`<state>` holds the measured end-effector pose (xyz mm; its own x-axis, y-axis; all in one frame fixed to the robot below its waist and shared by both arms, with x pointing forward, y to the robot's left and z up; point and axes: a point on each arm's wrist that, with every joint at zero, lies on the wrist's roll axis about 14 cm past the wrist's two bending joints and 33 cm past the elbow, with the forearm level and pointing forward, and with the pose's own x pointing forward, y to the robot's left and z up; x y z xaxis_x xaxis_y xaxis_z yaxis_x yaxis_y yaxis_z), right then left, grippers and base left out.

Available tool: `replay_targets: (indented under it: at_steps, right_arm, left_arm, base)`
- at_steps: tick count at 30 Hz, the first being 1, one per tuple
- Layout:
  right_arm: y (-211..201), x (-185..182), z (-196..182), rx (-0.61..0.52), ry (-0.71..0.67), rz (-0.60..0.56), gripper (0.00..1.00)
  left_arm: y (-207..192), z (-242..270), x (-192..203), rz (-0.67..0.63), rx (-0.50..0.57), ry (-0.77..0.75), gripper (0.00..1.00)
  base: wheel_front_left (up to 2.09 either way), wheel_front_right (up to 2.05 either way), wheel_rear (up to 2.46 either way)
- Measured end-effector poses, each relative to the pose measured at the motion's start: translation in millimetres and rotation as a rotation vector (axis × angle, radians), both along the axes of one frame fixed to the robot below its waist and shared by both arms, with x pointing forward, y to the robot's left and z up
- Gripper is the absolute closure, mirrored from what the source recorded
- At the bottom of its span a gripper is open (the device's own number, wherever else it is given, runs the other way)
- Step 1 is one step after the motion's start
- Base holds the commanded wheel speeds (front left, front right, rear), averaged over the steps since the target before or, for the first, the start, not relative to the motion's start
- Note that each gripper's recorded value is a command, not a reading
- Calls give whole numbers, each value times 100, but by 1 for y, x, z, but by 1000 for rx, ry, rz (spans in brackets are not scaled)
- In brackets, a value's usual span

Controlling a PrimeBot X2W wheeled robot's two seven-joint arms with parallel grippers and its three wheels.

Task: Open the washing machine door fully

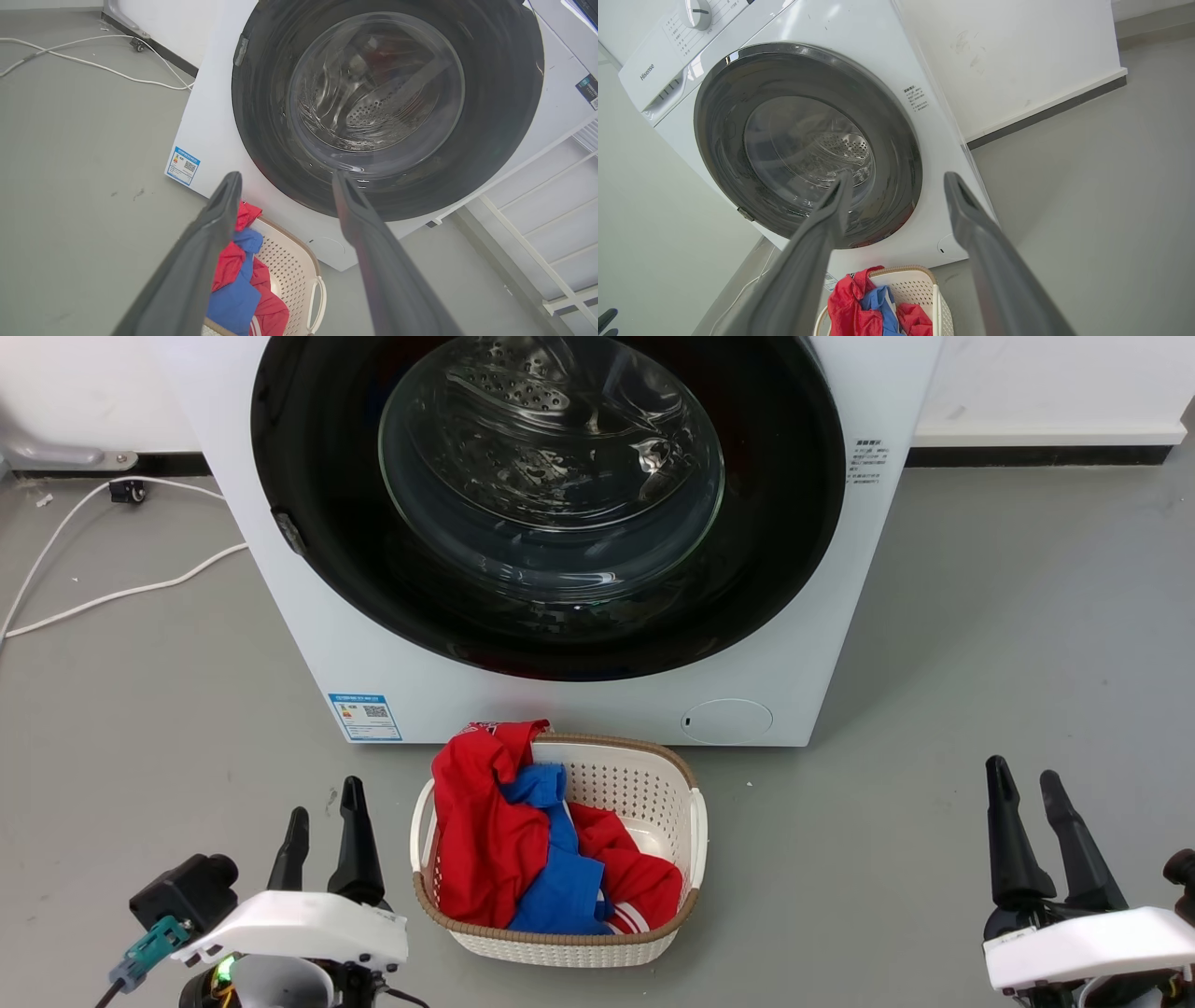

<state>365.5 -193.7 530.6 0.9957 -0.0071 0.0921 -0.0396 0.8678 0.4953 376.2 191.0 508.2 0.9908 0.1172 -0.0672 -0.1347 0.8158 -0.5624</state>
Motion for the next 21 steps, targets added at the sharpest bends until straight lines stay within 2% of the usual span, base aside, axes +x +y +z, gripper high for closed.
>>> replay_targets:
  at_steps: [21]
  right_arm:
    - [1,-10,12,-204,-59,-15,0]
  left_arm:
    - [-13,11,-7,-35,245,-58,0]
  base:
    - [0,0,0]
